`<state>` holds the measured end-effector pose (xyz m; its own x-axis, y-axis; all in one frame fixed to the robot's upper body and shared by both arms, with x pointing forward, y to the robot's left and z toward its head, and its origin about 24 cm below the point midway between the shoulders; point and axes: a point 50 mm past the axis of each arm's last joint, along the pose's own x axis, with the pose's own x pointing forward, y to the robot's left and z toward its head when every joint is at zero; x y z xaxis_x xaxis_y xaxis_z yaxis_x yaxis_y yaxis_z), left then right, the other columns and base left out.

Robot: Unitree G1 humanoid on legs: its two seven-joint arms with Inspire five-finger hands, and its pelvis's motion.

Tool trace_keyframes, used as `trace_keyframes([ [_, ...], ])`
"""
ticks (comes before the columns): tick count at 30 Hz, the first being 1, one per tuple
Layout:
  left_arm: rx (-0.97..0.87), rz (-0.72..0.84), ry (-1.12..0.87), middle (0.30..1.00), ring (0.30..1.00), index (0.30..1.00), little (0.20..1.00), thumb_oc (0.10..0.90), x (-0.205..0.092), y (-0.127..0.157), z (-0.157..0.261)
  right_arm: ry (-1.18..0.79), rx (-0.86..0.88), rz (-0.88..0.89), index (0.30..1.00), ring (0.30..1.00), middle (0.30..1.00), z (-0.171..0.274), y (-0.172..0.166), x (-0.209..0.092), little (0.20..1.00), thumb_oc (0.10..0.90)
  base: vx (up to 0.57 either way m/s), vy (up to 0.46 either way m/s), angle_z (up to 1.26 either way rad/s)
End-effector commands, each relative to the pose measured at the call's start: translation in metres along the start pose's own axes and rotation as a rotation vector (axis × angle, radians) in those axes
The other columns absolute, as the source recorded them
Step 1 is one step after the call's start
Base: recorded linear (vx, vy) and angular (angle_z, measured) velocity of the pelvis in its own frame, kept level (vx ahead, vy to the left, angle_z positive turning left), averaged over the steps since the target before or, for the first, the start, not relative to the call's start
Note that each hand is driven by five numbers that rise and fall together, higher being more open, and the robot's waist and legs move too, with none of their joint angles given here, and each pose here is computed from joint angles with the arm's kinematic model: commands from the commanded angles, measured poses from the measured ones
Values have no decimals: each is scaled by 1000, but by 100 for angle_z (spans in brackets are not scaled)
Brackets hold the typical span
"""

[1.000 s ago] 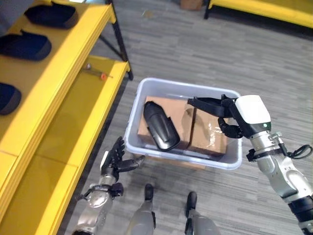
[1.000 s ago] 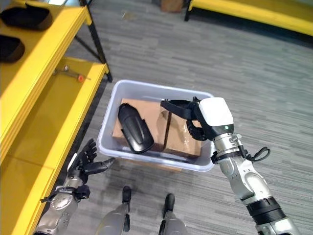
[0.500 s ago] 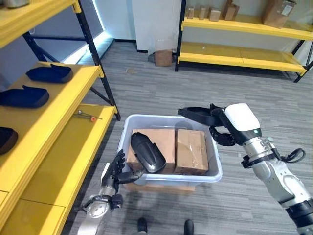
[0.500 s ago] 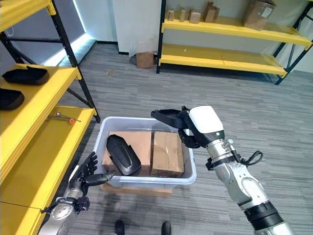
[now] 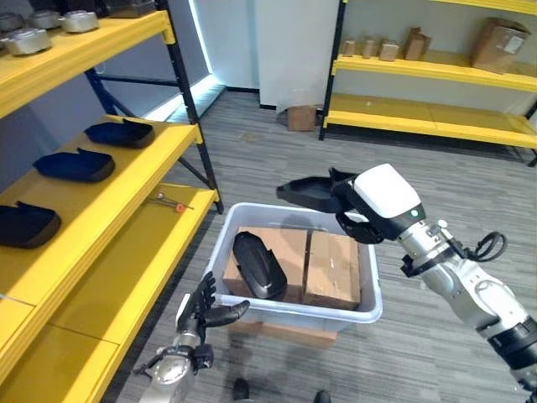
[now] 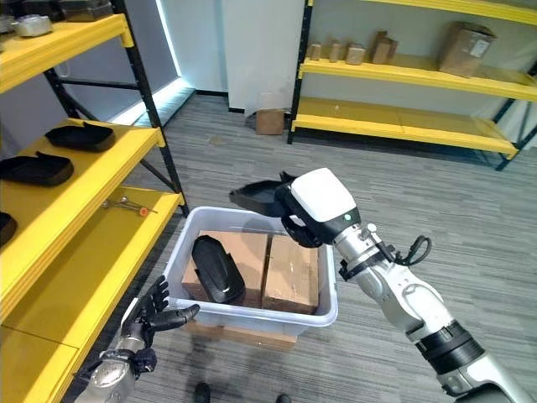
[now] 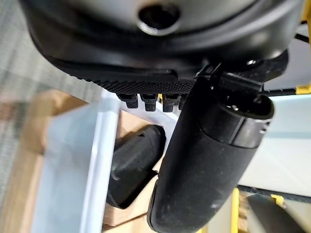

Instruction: Move parts from the plastic box to the shelf.

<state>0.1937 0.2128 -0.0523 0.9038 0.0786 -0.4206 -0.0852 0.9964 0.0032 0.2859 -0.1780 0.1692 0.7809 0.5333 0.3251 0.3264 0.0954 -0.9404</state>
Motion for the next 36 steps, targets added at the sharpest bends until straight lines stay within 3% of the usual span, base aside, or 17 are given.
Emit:
trace_keyframes([
  [1, 11, -38, -227, 1000, 1000, 1000, 1000, 900, 18, -5, 53, -87, -152, -410, 300, 300, 300, 7, -78, 27, 300, 400, -179, -84, 131],
  [10, 49, -114, -262, 1000, 1000, 1000, 1000, 900, 26, -22, 68, 50, -167, -501, 300, 300, 300, -11, -90, 11, 300, 400, 24, 260, 92],
  [18, 74, -6, -296, 1000, 1000, 1000, 1000, 900, 18, 6, 73, 37, -174, -542, 300, 300, 300, -3, -93, 18, 300, 400, 65, 259, 63],
  [25, 90, 29, -309, 1000, 1000, 1000, 1000, 900, 17, 10, 74, 3, -196, -528, 300, 300, 300, 8, -89, 31, 300, 400, 29, 233, 37],
  [36, 37, 35, -245, 1000, 1000, 1000, 1000, 900, 11, 4, 52, -9, -56, -520, 300, 300, 300, 9, -81, 27, 300, 400, 51, -21, 20],
])
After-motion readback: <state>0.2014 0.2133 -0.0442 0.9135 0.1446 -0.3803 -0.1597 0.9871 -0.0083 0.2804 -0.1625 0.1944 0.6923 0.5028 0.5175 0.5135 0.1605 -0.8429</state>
